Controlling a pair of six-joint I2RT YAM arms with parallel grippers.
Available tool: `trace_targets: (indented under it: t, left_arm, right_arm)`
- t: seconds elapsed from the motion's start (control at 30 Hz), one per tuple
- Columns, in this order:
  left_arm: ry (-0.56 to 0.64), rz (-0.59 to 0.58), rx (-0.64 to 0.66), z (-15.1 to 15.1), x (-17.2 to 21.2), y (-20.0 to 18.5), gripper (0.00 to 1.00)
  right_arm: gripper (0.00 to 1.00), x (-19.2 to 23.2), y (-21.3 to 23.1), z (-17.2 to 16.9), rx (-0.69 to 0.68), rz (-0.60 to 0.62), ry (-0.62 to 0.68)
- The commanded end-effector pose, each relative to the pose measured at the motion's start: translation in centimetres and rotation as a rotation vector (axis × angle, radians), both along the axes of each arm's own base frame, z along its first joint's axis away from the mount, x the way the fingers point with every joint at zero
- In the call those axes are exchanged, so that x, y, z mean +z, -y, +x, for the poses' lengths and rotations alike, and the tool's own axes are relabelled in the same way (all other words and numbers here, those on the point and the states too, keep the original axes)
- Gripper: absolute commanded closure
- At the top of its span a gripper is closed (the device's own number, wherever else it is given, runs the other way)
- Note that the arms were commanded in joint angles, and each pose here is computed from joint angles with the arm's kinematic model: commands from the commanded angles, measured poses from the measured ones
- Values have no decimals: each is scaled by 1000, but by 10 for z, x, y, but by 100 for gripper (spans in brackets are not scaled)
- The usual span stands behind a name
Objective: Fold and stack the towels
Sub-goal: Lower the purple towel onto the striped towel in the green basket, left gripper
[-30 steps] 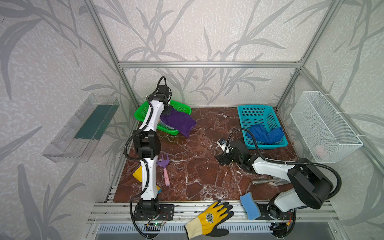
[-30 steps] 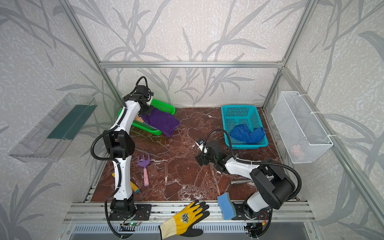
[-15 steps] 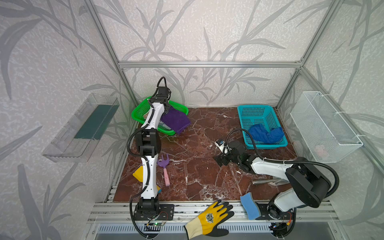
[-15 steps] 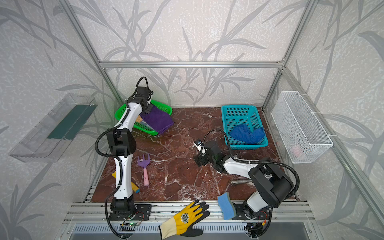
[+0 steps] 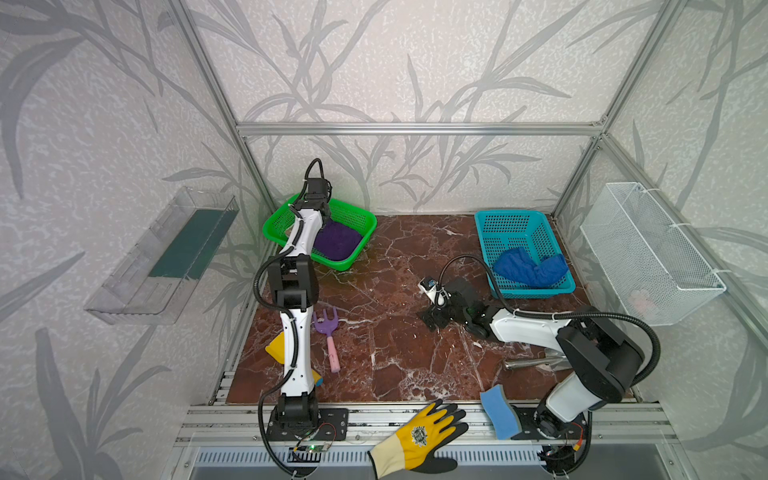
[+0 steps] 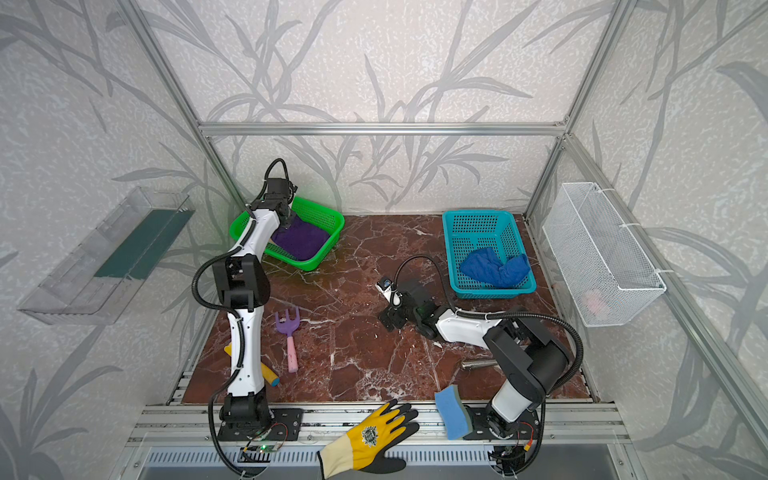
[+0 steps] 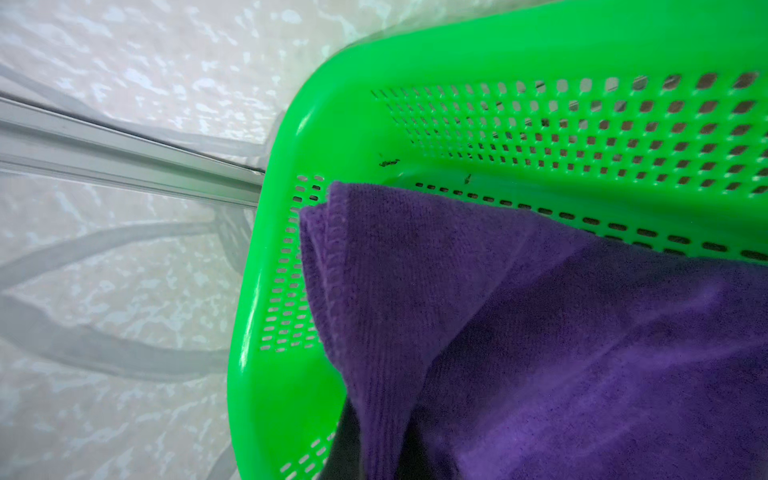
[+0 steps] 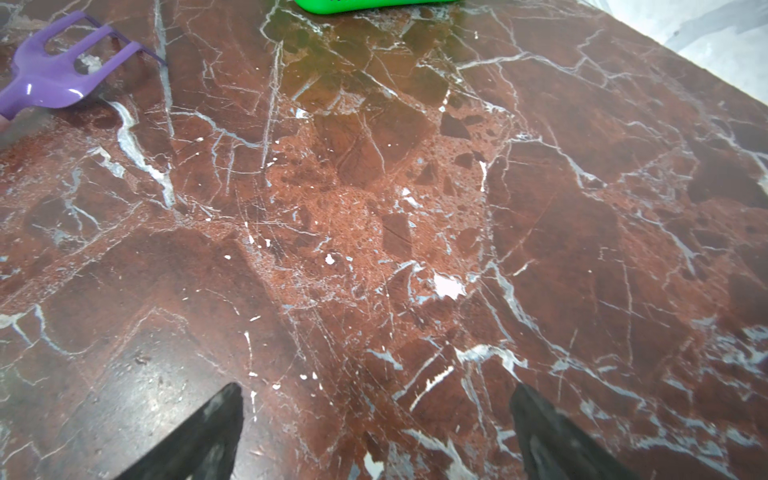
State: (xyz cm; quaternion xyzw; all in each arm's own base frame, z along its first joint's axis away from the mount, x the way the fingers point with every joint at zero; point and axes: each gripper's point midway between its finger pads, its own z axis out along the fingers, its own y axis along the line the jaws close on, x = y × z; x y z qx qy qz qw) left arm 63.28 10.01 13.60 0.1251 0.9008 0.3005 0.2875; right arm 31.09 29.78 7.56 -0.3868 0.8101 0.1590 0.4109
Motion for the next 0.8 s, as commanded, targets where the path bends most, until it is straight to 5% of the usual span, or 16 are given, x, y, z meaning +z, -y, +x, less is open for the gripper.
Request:
trace_targets:
  t: [0.0, 0.2, 0.4, 0.43, 0.77]
  left_arm:
    - [44, 48, -1, 12, 8, -7, 100]
    - [40, 90, 47, 12, 1, -20, 95]
    - [57, 175, 103, 14, 4, -36, 39]
    - [66, 180, 107, 14, 7, -37, 3]
    - [159, 160, 120, 10, 64, -40, 1]
  right_arm:
    - [1, 5, -7, 1, 10, -18, 13]
    - [1, 6, -11, -2, 21, -34, 26]
    - [1, 6, -15, -5, 32, -39, 29]
    - [1, 6, -15, -5, 33, -41, 30]
    - [1, 9, -18, -8, 39, -20, 47]
